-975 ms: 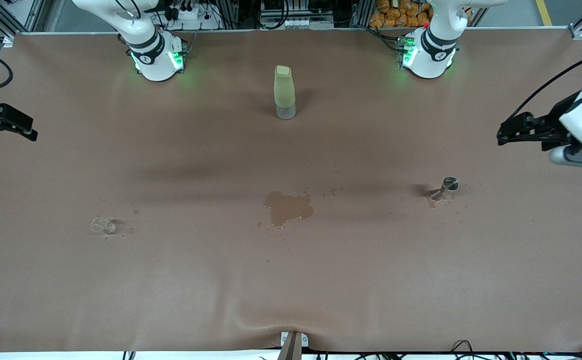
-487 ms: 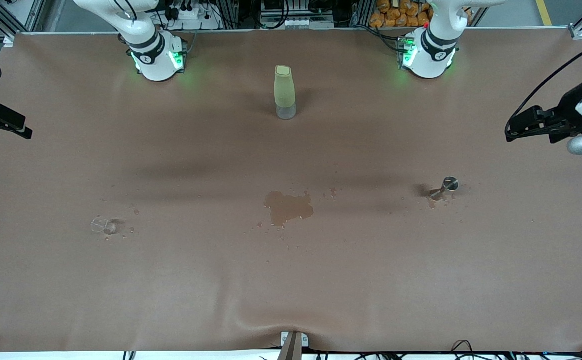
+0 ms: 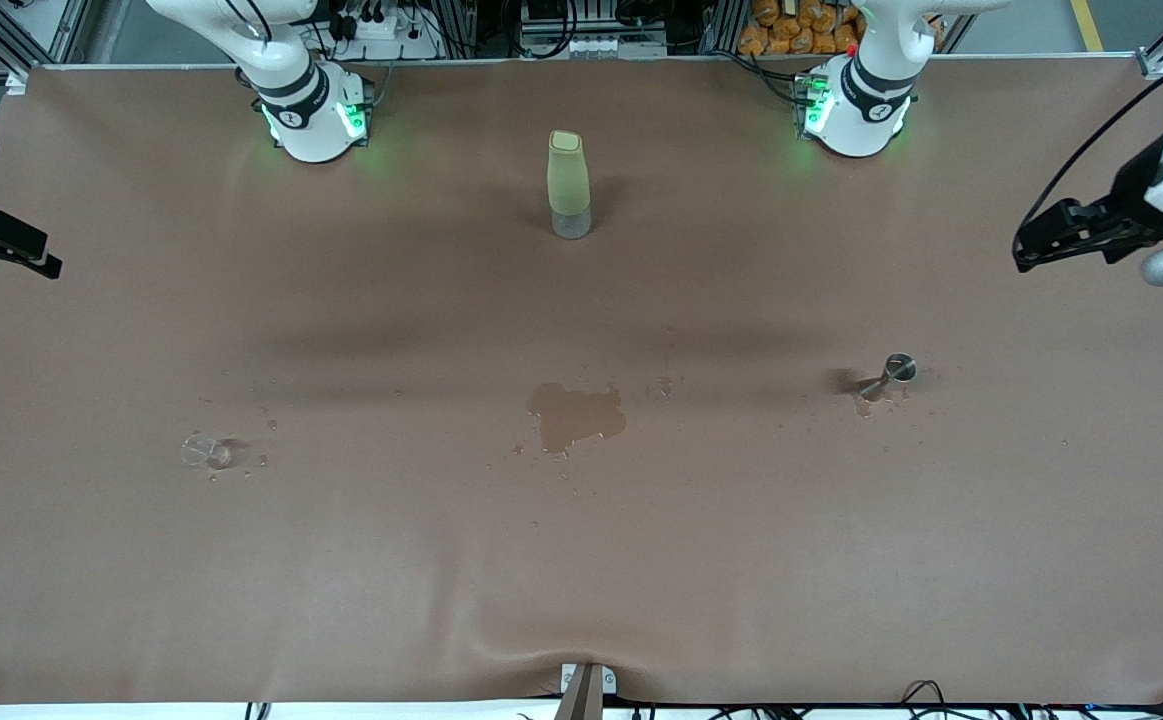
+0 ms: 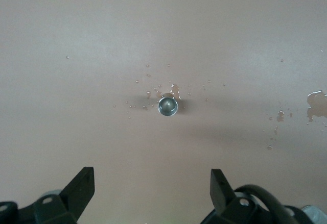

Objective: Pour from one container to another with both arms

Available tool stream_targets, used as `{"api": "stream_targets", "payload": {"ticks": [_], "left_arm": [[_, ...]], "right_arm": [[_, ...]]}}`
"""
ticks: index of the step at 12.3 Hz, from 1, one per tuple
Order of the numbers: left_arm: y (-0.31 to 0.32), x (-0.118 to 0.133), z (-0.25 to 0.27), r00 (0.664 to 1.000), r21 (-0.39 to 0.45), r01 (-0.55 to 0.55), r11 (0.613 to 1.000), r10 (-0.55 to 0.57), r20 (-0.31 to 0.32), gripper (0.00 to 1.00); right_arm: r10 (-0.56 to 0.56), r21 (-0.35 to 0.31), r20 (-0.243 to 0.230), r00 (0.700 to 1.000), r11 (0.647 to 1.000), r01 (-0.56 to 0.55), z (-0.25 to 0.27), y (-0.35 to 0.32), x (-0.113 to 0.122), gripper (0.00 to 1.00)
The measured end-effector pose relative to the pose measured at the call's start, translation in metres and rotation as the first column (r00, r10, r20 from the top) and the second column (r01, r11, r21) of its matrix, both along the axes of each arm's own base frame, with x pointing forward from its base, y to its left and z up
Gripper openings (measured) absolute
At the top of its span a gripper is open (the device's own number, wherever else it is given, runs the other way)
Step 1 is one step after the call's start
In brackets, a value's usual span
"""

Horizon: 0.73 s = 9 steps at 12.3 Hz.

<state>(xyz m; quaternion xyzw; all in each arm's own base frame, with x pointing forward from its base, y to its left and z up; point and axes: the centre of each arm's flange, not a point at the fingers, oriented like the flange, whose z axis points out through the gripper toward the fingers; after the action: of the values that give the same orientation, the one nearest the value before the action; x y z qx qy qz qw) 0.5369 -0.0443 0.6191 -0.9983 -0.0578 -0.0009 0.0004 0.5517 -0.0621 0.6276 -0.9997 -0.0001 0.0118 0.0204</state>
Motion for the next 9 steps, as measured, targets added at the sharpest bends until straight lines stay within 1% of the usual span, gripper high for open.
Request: {"api": "stream_targets", "payload": {"ticks": [4, 9], "left_arm": [[-0.001, -0.008, -0.001, 0.999, 0.004, -0.034, 0.999, 0.034, -0.005, 1.0], [-0.003, -0.014, 0.008, 0.999, 0.003, -0.03, 1.0, 0.03, 0.014, 1.0]], "right_arm": [[0.005, 0.0, 0.001, 1.0, 1.0, -0.005, 0.0, 0.001, 0.0, 1.0], [0.009, -0.001, 0.002, 1.0, 1.0, -0.009, 0.0, 0.002, 0.001, 1.0]]}}
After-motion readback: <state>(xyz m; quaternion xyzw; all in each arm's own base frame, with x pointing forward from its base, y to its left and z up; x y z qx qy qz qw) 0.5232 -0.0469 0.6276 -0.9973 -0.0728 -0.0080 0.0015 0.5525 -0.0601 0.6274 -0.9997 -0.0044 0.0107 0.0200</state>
